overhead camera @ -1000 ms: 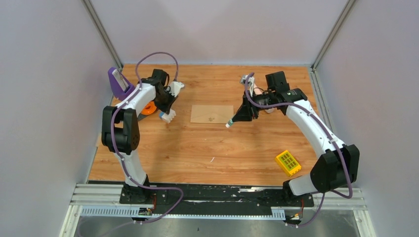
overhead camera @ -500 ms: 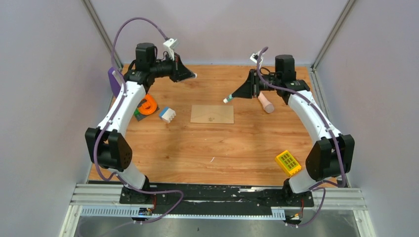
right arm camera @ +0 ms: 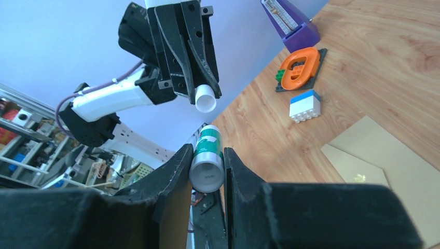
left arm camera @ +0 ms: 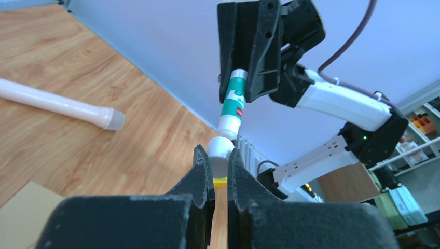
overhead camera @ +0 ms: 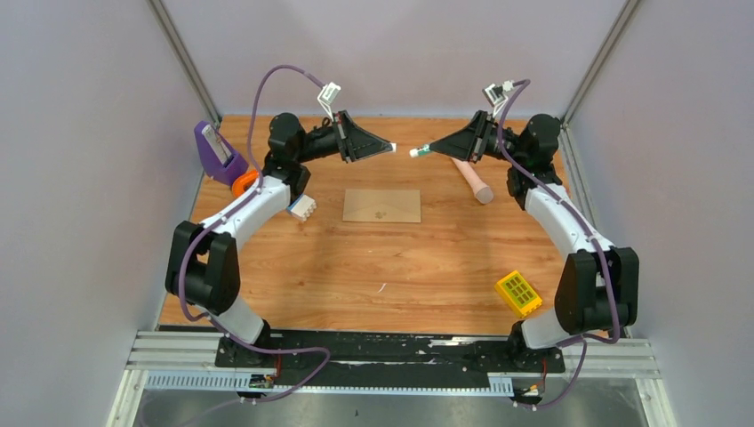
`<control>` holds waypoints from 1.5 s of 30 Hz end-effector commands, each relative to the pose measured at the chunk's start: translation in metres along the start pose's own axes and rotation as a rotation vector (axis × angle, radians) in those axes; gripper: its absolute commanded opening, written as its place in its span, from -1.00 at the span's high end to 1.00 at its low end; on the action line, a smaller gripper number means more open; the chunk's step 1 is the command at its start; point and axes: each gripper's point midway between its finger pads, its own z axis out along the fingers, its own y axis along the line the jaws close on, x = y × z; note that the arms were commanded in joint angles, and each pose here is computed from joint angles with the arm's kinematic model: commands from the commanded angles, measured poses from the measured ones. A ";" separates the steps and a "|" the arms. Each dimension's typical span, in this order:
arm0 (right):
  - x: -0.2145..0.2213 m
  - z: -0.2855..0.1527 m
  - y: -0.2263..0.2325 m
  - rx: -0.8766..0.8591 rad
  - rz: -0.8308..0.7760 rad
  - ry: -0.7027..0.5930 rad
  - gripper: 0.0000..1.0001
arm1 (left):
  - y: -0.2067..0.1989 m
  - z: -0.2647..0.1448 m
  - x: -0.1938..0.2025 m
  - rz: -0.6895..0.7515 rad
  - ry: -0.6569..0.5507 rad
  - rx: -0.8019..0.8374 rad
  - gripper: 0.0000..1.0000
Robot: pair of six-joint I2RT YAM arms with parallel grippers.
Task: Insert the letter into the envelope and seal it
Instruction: Close the solid glue cap on the solid glue.
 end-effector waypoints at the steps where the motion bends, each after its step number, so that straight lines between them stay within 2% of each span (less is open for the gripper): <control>1: -0.015 -0.003 0.037 -0.096 0.010 -0.101 1.00 | -0.032 0.001 -0.018 0.036 -0.106 0.113 1.00; 4: -0.014 -0.004 0.035 -0.095 0.028 -0.114 1.00 | -0.037 0.001 -0.018 0.031 -0.133 0.138 1.00; 16: -0.014 -0.005 0.036 -0.123 0.092 -0.170 1.00 | -0.036 0.015 -0.002 0.008 -0.099 0.146 1.00; 45: -0.007 0.007 0.027 -0.128 0.123 -0.146 1.00 | -0.039 0.018 0.003 0.016 -0.075 0.163 1.00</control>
